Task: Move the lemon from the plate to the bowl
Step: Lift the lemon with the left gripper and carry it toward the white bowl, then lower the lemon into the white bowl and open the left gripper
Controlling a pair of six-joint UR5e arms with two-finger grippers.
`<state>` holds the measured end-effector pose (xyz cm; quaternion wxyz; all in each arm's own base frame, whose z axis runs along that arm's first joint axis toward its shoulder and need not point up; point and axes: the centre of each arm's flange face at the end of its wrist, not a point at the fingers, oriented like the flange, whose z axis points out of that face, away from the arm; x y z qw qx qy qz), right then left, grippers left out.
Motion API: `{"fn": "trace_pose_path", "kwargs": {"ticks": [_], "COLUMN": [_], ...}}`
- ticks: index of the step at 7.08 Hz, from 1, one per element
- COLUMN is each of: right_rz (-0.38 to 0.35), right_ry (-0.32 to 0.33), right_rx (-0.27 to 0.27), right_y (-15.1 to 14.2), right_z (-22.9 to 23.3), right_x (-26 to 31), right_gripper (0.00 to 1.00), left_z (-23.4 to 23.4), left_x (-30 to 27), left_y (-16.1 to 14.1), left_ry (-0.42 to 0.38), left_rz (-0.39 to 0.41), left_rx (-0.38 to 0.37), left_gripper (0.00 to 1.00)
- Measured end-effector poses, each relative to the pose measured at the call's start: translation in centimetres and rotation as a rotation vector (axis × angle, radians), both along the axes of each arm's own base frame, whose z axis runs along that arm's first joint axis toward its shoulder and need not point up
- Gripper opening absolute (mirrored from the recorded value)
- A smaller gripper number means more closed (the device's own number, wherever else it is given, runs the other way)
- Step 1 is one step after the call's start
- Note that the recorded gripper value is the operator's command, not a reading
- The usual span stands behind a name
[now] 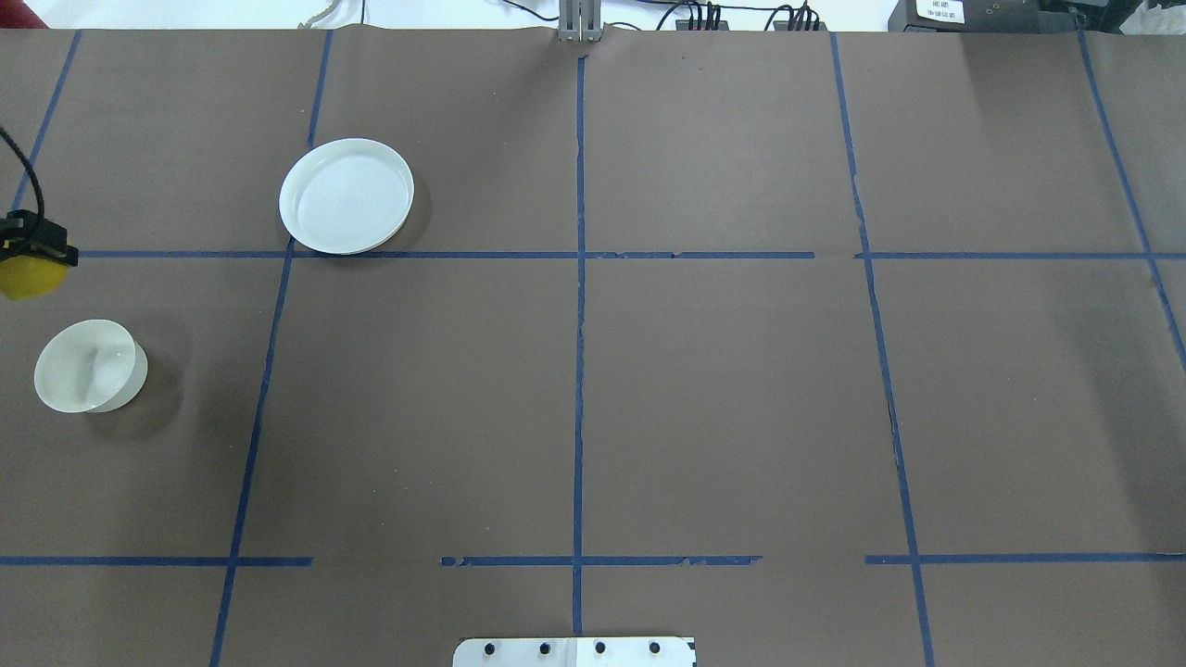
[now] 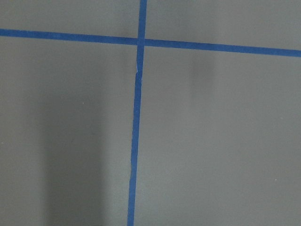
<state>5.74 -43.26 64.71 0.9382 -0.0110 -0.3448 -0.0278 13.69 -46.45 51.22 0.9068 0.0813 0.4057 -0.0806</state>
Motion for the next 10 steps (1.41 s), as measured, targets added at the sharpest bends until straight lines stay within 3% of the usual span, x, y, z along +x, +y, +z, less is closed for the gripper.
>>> {"fn": "trace_pose_path", "kwargs": {"ticks": [3,7,8,9,10], "right_rz": [0.0,0.0,0.0,0.0,0.0], "right_ry": [0.0,0.0,0.0,0.0,0.0], "right_rx": [0.0,0.0,0.0,0.0,0.0], "right_y": [0.0,0.0,0.0,0.0,0.0], "right_z": [0.0,0.0,0.0,0.0,0.0], "right_x": [0.0,0.0,0.0,0.0,0.0], "right_gripper": [1.0,1.0,1.0,1.0,1.0], "left_z": [3.8,7.1,7.0,7.1,7.3], "left_x": [1.8,7.4,7.8,8.1,8.3], "left_y": [4.3,6.1,5.8,5.5,5.3], "left_ry": [0.006,0.046,0.051,0.052,0.049], "left_rz": [-0.051,-0.034,-0.033,-0.033,-0.031], "left_rx": [-0.022,-0.075,-0.073,-0.072,-0.072], "left_gripper": [0.01,0.04,0.58,0.99,1.0]}}
